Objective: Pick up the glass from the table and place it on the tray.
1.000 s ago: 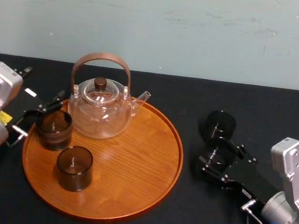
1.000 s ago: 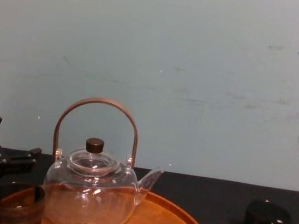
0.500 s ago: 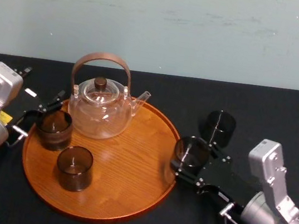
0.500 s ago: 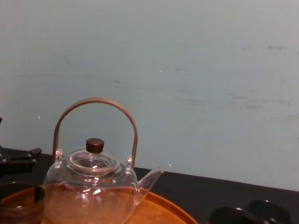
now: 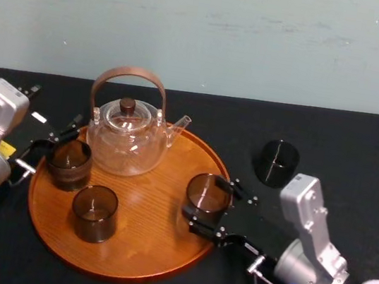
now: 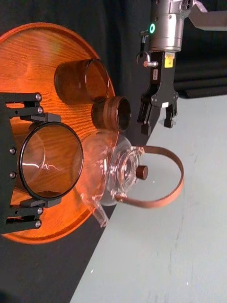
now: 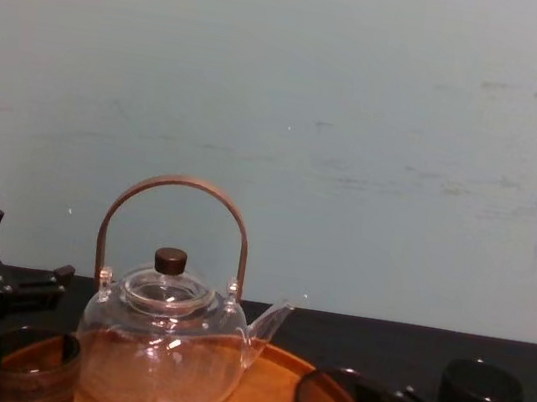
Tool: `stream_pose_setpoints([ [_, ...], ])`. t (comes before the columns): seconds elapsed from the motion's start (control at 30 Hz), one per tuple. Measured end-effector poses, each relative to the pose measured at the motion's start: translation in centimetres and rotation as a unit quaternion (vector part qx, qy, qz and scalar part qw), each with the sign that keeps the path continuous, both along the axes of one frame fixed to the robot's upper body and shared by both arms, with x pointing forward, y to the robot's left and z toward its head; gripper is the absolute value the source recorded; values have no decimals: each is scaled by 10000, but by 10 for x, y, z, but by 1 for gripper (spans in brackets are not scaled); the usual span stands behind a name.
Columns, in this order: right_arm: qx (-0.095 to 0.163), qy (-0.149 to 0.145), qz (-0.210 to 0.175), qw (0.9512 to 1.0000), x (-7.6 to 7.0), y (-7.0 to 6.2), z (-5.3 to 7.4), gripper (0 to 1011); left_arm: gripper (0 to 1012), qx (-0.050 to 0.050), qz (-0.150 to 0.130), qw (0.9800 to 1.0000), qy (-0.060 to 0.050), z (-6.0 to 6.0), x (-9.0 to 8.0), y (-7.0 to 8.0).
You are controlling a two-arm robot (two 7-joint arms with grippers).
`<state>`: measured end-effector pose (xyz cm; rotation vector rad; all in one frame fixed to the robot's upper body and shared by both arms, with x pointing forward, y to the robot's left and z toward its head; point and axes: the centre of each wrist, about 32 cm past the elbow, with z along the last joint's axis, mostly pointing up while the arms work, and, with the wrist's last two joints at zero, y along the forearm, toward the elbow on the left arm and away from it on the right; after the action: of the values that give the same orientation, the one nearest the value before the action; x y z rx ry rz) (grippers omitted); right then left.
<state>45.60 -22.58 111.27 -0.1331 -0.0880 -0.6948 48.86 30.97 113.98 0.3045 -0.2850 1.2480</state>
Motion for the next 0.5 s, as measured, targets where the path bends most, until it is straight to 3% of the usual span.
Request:
stream_pose_setpoints([
  [0.5, 8, 25, 286, 9996, 11, 26, -3, 911, 1002, 0, 0, 10000, 0, 0, 0, 0],
])
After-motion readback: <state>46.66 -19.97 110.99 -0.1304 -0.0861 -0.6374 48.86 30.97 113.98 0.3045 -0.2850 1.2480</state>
